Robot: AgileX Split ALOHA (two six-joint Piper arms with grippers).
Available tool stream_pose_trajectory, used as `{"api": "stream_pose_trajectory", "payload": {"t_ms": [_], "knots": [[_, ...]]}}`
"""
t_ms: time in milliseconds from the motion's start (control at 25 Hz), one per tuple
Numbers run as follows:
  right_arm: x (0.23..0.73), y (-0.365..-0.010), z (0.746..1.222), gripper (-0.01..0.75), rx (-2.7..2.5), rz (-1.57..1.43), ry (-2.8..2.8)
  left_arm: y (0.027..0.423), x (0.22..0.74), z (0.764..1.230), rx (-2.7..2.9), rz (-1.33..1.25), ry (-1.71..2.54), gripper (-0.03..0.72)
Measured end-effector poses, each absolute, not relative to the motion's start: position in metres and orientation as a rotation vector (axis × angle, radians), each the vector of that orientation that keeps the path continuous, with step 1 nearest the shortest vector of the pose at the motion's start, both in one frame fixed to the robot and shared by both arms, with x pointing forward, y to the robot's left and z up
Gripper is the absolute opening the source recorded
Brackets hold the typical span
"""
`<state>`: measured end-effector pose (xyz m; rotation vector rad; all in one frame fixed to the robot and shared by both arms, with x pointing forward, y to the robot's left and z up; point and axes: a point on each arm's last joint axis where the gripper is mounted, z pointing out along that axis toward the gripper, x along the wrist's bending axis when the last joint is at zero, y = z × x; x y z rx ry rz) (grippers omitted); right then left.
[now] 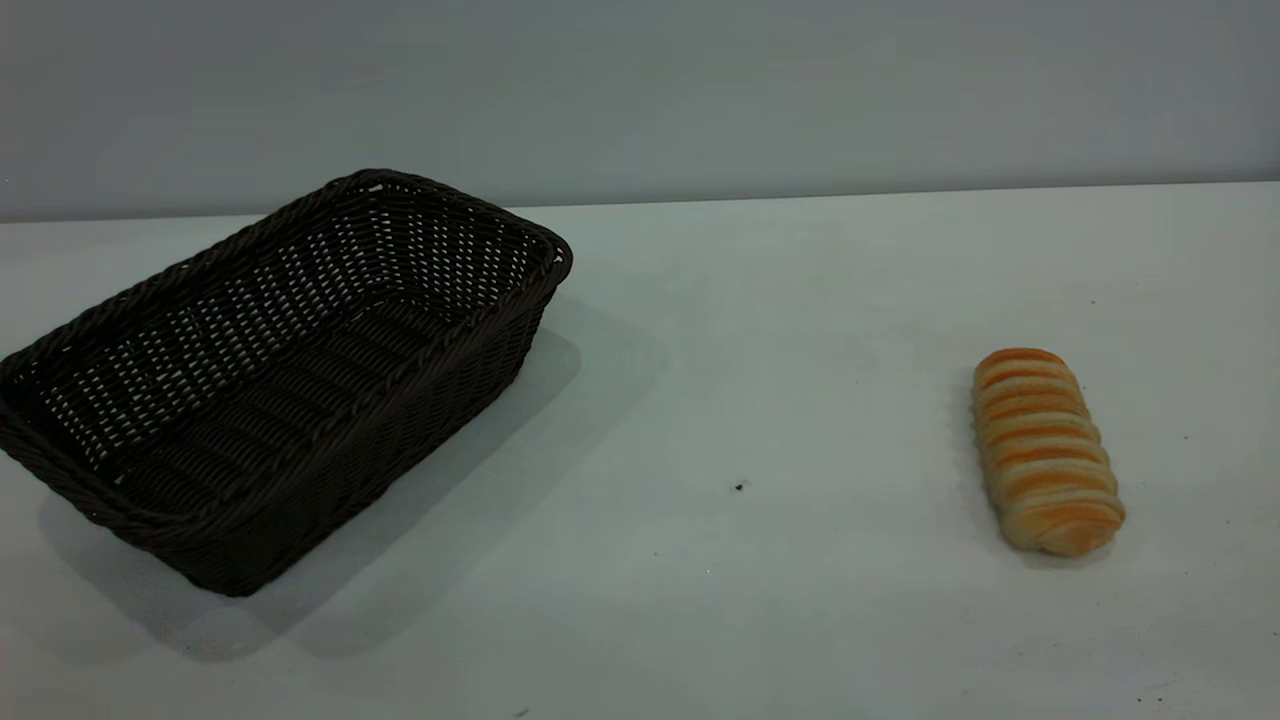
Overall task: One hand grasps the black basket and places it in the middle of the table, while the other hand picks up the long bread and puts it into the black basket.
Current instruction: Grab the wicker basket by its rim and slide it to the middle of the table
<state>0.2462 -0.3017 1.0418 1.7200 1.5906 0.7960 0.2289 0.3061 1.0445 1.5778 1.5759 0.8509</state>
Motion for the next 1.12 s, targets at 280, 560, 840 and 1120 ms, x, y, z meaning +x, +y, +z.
{"api": "stream_pose_trajectory", "payload": {"t_ms": [280, 560, 840, 1120], "knots": [[0.246, -0.302, 1.042, 0.38, 1.72, 0.796, 1.591, 0.306, 0.229, 1.044, 1.578, 0.851, 1.576, 0.525], [0.246, -0.302, 1.042, 0.38, 1.72, 0.796, 1.591, 0.306, 0.229, 1.044, 1.578, 0.851, 1.576, 0.525], [0.246, -0.302, 1.042, 0.38, 1.72, 0.796, 1.591, 0.306, 0.229, 1.044, 1.578, 0.851, 1.576, 0.525], [0.251, -0.296, 1.06, 0.38, 1.624, 0.88, 1.626, 0.303, 0.227, 1.066, 1.464, 0.878, 1.479, 0.525]]}}
